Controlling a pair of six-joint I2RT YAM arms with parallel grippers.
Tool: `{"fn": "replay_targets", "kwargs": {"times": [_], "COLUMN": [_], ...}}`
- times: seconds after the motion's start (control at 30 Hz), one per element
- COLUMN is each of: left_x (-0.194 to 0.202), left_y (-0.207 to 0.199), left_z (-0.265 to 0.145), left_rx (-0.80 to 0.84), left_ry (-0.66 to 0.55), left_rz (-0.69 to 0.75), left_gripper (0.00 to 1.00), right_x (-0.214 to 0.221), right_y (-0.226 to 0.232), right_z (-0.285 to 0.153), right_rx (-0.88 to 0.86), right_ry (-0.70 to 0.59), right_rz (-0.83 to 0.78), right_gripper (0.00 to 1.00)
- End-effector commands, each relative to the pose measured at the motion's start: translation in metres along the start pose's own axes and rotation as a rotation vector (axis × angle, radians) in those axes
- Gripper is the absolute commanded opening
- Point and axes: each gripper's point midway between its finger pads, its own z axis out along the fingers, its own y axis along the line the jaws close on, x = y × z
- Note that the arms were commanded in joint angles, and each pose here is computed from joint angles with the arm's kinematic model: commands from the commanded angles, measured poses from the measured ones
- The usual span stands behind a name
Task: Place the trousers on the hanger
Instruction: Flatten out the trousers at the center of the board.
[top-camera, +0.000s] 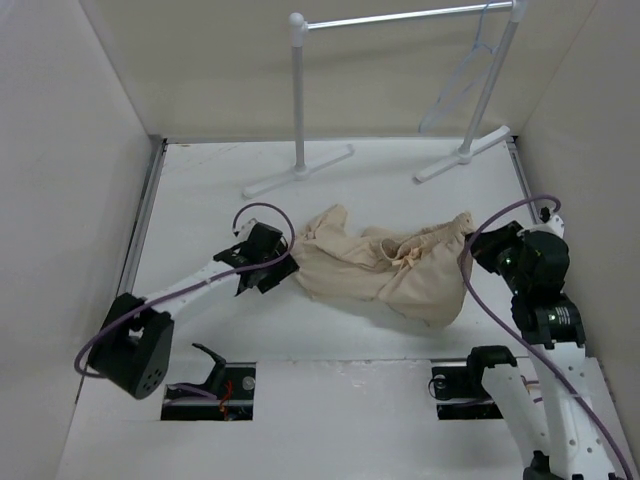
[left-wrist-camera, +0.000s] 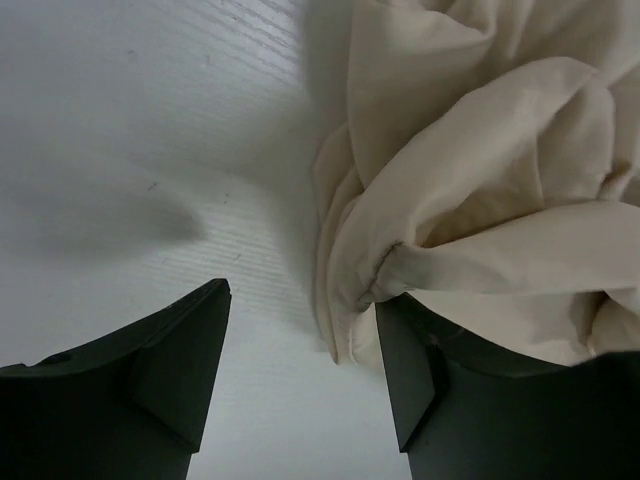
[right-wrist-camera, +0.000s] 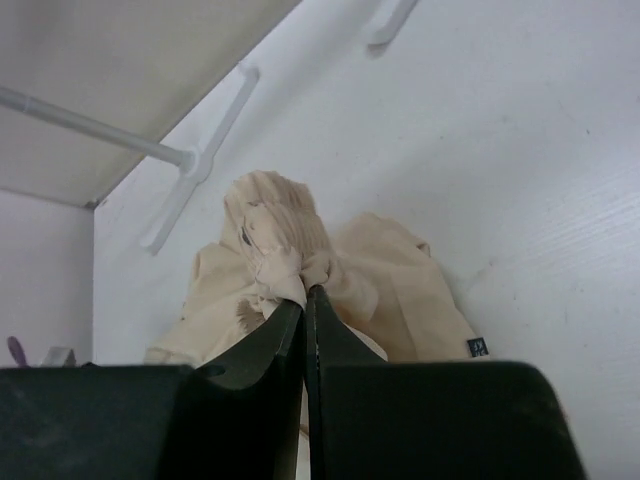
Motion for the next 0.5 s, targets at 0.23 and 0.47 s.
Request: {"fn": "replay_targets", "kwargs": {"times": [0.23,0.47], "left_x": [-0.030,-0.094], "left_y": [-0.078,-0.087], "left_z": [0.029,-0.021], "left_rx": [0.175,0.272], "left_ry": [-0.076,-0.226], "left_rz": [-0.038,-0.145], "left_gripper": [0.25,0.03], "right_x": [0.024,0.056], "right_y": [0.037,0.105], "right_z": [0.007,-0.009], "right_rx": [-0.144,-0.317], "right_ry": [0.142,0.293], "right_rz": [0.031,-0.073], "right_gripper": [0.10,0.08]}}
